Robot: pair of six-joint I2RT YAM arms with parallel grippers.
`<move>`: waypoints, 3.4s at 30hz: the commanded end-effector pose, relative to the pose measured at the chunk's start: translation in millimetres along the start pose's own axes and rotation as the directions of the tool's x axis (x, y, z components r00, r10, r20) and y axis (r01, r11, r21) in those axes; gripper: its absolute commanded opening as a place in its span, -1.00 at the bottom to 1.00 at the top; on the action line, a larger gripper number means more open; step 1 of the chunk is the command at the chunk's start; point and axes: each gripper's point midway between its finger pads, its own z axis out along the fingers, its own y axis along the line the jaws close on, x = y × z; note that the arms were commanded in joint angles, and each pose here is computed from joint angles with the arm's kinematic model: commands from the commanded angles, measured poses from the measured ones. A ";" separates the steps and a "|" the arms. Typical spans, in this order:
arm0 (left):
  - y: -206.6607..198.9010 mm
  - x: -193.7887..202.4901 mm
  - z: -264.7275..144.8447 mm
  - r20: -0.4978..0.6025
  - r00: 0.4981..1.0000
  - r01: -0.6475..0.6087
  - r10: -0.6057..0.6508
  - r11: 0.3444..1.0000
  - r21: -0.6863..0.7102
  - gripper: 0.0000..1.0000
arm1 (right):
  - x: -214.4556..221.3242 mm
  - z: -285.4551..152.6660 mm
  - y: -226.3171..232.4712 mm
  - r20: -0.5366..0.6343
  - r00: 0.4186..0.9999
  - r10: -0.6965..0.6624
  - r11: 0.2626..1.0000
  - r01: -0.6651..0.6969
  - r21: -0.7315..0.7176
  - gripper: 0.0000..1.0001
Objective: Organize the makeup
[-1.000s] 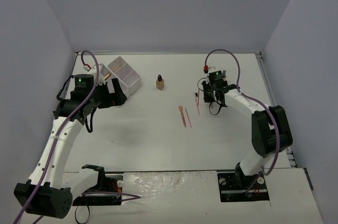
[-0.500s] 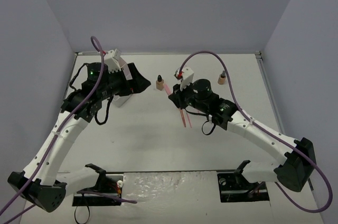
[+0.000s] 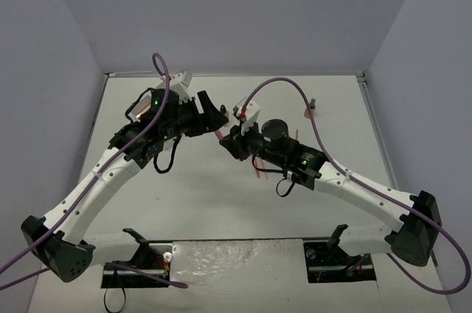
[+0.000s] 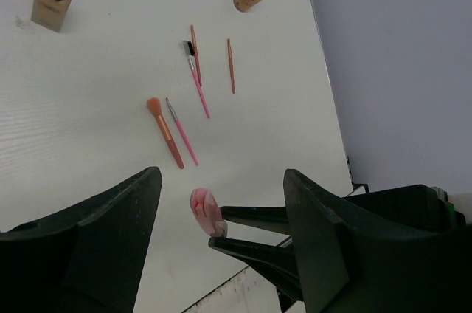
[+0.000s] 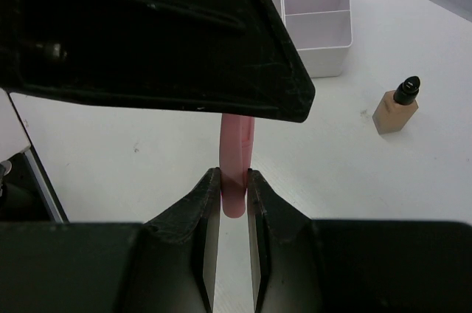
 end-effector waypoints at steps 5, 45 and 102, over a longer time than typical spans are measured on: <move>-18.5 -16.1 -5.9 0.095 0.995 0.009 -0.013 0.999 0.040 -0.21 | -41.9 -9.8 1.9 0.162 0.986 0.030 0.999 -0.032 0.010 -1.00; 179.1 -188.6 74.7 0.033 0.724 -0.616 0.689 0.667 -0.418 -1.00 | 52.0 -26.8 -101.2 -0.092 0.989 0.120 0.953 -0.088 0.289 0.89; 75.2 136.3 165.7 -0.189 0.976 -0.191 0.108 0.841 -0.506 0.71 | 79.3 -142.5 -119.7 0.061 0.936 0.347 0.766 -0.320 0.557 0.85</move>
